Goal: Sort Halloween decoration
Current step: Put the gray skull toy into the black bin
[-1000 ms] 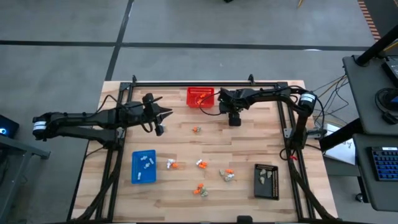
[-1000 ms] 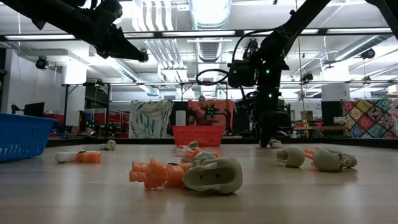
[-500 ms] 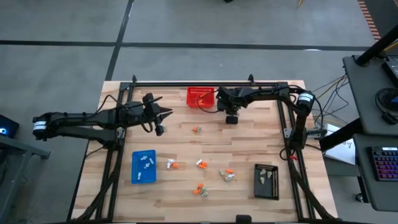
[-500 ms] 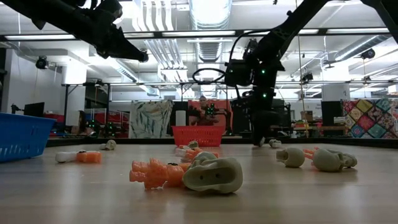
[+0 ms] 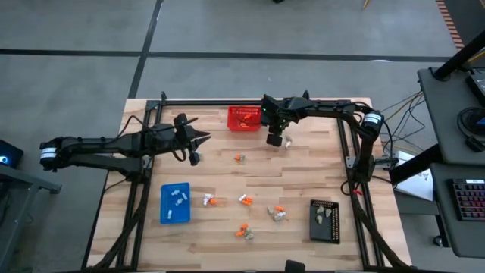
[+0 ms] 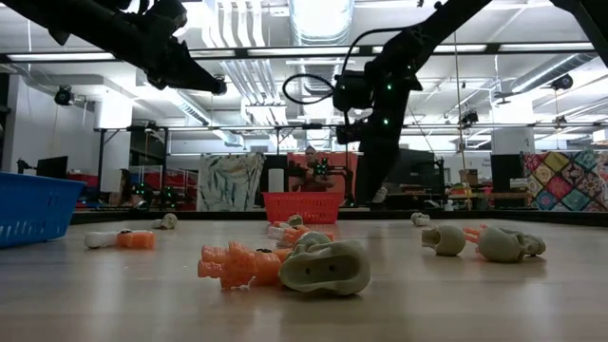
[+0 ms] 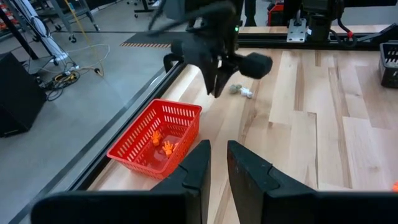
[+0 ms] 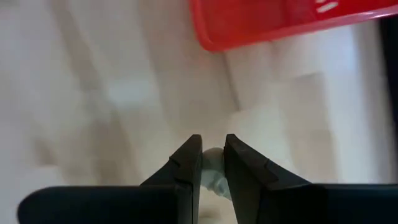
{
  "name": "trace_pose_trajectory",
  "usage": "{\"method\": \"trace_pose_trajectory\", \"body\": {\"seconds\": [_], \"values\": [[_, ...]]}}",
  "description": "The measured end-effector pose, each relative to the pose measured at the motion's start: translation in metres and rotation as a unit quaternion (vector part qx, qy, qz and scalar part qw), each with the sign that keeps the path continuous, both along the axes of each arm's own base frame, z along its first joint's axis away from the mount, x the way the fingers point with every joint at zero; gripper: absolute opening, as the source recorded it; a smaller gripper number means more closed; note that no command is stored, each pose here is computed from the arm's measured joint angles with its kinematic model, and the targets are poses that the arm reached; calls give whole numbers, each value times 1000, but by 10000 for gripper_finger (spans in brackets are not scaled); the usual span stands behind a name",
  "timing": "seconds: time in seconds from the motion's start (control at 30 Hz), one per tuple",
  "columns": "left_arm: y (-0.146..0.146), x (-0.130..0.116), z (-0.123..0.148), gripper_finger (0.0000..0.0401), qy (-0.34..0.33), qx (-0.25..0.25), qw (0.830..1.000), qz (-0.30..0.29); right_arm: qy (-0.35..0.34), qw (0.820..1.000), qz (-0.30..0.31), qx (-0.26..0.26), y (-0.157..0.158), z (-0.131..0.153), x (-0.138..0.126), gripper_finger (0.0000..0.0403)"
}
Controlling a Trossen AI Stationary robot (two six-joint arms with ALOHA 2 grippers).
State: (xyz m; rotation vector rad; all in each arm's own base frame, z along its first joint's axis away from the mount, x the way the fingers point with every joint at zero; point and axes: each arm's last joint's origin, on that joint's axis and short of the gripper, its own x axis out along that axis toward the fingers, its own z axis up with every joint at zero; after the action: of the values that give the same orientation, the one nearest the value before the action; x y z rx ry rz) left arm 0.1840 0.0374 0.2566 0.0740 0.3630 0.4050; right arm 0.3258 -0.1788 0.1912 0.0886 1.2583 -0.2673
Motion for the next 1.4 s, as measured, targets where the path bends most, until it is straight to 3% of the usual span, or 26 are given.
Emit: {"method": "trace_pose_trajectory", "body": {"seconds": [0.2,0.33,0.77,1.2,1.4], "values": [[0,0,0,36,0,0,1000,0,-42,992,-27,118,4,3,0,53],[0,0,0,36,0,0,1000,0,-25,985,-34,170,15,-1,-3,53],[0,0,0,36,0,0,1000,0,56,975,-32,212,67,-16,-1,53],[0,0,0,36,1,0,1000,-6,56,975,-36,210,78,-16,4,53],[0,0,0,36,1,0,1000,-6,74,956,-31,283,86,-13,-2,53]]}}
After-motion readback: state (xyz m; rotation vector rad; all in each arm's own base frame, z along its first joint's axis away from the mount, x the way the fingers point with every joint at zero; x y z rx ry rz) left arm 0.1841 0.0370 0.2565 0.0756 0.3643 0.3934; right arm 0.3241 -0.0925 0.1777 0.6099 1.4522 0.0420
